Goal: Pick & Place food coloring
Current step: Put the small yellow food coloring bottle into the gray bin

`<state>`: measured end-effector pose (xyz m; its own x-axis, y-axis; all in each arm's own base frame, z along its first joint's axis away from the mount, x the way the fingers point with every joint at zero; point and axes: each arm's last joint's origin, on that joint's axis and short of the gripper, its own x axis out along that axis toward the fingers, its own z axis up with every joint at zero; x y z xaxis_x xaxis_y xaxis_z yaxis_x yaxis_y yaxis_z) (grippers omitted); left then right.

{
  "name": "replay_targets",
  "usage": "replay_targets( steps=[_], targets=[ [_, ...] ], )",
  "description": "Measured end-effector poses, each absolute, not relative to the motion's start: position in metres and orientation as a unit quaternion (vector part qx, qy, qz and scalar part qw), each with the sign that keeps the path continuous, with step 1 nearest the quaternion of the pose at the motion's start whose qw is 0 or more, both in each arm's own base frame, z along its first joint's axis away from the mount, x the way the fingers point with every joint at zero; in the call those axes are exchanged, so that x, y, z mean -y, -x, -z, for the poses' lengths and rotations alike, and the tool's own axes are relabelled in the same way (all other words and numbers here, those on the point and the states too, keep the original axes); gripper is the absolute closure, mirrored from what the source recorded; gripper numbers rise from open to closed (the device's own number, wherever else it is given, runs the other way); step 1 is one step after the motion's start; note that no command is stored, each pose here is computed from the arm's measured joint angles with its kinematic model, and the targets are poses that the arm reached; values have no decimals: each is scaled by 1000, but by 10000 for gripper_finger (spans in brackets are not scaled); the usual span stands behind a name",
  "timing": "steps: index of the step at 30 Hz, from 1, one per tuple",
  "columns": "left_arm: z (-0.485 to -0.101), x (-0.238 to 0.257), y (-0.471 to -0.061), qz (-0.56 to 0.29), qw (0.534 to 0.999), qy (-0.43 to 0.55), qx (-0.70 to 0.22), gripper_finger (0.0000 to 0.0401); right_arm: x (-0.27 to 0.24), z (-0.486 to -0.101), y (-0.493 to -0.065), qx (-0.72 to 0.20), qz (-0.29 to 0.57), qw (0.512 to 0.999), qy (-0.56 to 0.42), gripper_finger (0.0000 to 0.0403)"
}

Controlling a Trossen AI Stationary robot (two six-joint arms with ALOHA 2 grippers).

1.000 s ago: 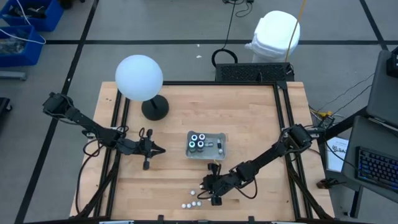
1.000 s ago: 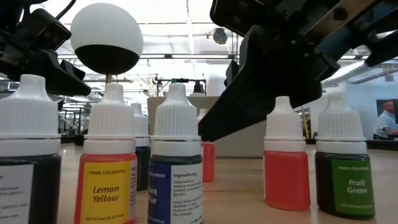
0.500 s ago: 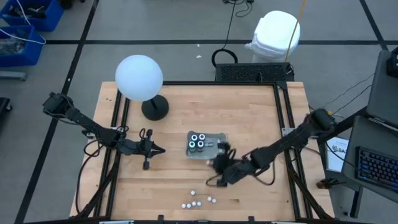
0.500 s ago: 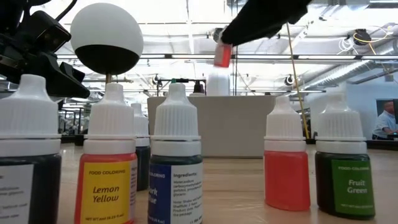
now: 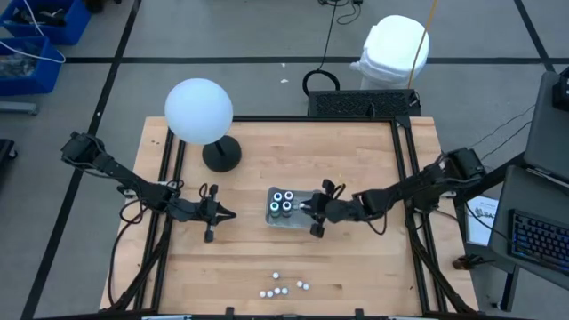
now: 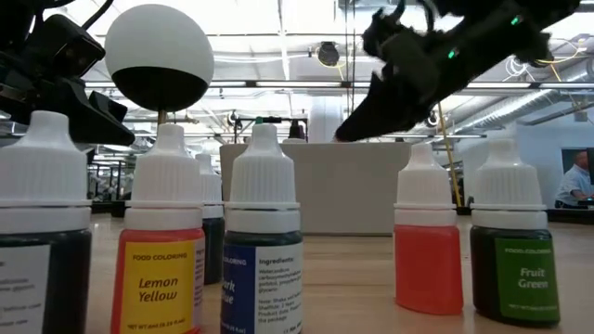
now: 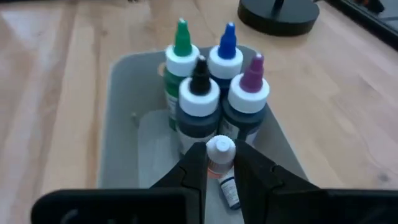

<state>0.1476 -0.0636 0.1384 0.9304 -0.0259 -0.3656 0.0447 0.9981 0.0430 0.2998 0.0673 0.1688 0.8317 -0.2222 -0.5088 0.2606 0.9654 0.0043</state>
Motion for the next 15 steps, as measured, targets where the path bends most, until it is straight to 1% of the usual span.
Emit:
replay_targets(
  steps=[9, 15],
  targets=[
    [-138, 64, -148, 20, 982, -36, -186, 375, -53, -140, -310, -313, 108, 942, -56, 356],
    [-138, 64, -148, 19, 982, -36, -187, 375, -46, -138, -312, -319, 110, 939, -60, 356]
  ],
)
